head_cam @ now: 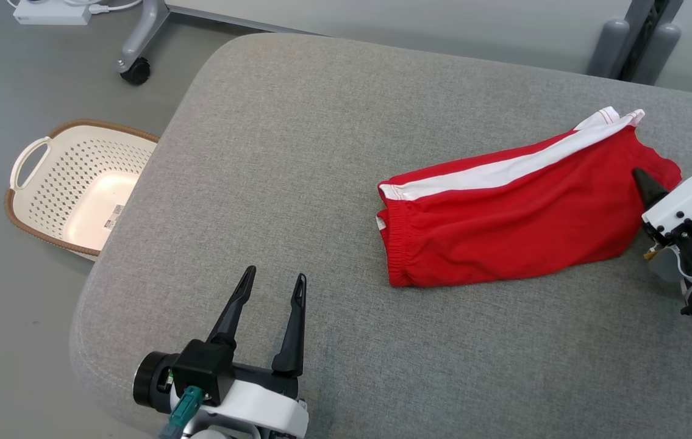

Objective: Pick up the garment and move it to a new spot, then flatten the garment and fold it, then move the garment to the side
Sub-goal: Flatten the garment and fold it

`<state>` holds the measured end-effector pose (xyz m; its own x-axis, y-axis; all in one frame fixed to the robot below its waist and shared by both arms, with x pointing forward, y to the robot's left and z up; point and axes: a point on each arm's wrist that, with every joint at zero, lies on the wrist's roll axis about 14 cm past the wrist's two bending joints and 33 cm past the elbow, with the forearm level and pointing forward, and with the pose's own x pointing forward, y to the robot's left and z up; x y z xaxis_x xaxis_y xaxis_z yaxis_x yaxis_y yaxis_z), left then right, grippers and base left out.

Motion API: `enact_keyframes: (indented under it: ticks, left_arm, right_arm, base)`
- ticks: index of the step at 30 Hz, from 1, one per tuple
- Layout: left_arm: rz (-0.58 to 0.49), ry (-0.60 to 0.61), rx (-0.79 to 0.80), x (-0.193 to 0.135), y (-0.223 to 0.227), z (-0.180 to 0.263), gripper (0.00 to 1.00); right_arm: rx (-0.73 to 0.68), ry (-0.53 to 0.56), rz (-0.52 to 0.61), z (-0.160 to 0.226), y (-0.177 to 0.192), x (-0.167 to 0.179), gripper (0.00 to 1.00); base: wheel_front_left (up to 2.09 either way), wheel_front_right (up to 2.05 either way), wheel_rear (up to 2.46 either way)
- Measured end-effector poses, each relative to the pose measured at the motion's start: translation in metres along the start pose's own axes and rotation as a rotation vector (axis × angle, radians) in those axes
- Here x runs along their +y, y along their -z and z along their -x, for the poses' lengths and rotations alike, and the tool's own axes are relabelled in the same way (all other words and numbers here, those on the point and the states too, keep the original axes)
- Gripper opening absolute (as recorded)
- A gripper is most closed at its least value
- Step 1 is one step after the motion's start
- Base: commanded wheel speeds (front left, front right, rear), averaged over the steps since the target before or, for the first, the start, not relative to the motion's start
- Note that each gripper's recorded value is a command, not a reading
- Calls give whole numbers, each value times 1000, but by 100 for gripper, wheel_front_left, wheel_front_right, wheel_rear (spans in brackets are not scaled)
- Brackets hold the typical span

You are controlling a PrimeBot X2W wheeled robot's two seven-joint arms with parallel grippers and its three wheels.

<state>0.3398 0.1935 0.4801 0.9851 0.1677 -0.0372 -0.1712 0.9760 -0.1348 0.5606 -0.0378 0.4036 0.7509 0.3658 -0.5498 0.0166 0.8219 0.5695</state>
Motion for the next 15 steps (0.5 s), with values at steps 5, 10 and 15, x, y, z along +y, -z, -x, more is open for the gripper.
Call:
enact_keyframes:
  ticks: [5,10,15]
  left_arm:
    - [1,-7,2,2,1,3,100]
    - [4,-12,11,3,3,4,100]
    - [9,-21,18,4,5,4,100]
  right_arm:
    - [3,14,-7,1,-2,-7,100]
    - [43,53,-12,2,6,-25,100]
    - [114,81,-19,2,20,-38,100]
  base:
    - [0,0,0]
    - [0,0,0]
    - [0,0,0]
